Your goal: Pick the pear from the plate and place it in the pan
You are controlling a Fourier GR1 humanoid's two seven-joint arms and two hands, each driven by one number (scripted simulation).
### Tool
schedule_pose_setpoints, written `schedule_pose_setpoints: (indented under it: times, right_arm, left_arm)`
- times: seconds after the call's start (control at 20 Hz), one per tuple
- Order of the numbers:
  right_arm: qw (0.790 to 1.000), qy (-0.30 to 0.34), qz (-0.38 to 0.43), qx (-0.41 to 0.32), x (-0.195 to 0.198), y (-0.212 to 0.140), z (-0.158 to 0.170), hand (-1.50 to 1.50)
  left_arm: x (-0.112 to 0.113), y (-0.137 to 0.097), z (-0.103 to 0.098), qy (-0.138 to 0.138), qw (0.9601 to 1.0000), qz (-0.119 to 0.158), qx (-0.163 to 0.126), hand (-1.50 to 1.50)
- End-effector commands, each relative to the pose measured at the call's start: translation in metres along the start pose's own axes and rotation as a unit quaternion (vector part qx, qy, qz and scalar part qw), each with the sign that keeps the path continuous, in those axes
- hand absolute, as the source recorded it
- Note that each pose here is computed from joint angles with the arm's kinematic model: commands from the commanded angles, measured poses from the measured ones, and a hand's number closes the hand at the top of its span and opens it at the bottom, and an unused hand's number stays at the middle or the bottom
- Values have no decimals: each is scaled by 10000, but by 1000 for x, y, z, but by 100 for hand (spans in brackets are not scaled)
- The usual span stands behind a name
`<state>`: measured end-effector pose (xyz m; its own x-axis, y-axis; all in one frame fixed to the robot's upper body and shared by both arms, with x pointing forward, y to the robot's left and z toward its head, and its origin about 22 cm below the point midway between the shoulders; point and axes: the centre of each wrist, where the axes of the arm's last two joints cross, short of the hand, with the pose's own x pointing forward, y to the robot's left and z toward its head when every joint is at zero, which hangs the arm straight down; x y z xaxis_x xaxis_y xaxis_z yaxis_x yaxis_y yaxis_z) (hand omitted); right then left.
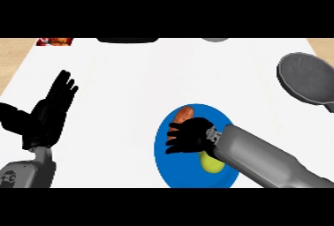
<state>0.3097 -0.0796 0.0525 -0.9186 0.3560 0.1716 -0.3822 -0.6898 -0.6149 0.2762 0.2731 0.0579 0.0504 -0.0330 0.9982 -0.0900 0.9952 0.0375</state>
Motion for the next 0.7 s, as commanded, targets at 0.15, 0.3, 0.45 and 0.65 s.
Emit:
schedule_pose_setpoints:
  times: [0.15,0.3,0.45,0.65]
  right_arm:
    - [9978,-244,-255,553,-7,21,-23,-150]
    - [9969,-747,-66,242,4,14,-26,150]
    - [9964,-788,-118,283,8,33,-39,150]
    - [9963,-820,-195,178,5,27,-36,150]
  left_arm:
    - [-14,1,0,42,10000,44,-39,0]
    - [1,-7,-5,-25,10000,20,-1,0]
    - [-3,-7,4,-28,10000,60,-26,0]
    - [-2,-5,-4,2,10000,-7,-45,0]
